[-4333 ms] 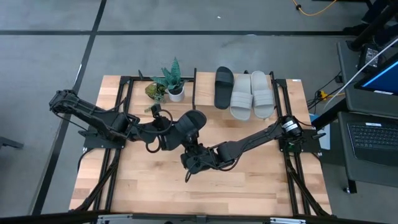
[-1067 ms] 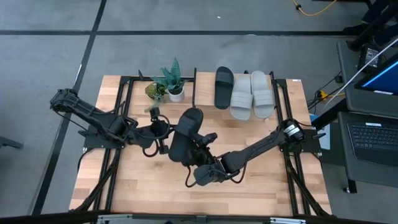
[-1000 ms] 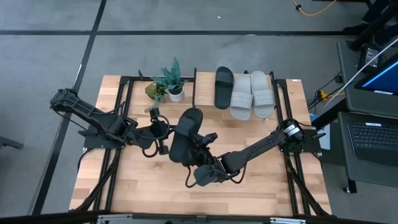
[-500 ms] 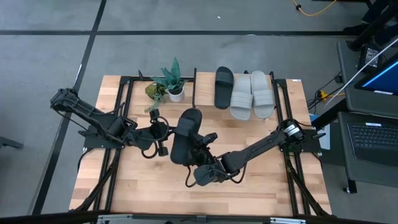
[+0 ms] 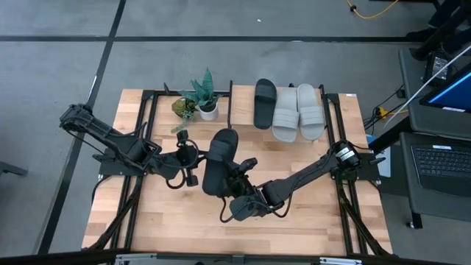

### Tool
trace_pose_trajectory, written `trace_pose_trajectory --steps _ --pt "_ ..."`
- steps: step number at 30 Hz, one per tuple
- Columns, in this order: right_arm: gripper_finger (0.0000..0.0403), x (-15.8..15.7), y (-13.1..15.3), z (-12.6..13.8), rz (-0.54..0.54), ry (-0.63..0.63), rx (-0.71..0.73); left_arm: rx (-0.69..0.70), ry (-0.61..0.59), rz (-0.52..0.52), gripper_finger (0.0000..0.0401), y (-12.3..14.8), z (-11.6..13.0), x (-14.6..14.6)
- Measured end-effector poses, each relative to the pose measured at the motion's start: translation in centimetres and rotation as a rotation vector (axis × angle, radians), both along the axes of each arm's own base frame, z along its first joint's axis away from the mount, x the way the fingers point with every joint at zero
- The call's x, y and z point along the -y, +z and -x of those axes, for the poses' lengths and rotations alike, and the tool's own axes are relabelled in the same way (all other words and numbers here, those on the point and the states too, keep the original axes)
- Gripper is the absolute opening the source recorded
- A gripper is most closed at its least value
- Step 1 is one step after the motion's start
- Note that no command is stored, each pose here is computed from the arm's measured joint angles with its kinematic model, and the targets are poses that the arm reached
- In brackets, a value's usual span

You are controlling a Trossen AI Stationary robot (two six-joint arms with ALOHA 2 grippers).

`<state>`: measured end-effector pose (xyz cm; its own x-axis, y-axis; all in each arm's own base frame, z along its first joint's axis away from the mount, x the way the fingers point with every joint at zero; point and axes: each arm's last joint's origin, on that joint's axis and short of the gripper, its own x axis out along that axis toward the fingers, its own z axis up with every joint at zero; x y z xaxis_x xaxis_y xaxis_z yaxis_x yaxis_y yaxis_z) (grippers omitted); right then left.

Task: Pick and place slides into the shelf
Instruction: Put the black slipper on the shelf

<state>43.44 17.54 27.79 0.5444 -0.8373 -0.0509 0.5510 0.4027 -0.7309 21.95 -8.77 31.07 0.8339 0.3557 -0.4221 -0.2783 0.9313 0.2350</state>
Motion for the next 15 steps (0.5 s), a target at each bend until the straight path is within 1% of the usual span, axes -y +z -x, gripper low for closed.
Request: trace_pose_trajectory --steps 7,10,15 --pt "0.0013 0.02 0.01 0.03 0.004 -0.01 0.0 0.003 0.0 0.017 0.0059 0.0 0.0 0.02" --pt "0.0013 0.06 0.03 0.09 0.021 -0.035 -0.008 0.008 0.002 0.017 0.0077 0.03 -0.01 0.02" --pt "0.0013 0.26 0.39 0.24 0.049 -0.066 -0.031 -0.003 -0.019 -0.011 0.0098 0.1 0.04 0.08"
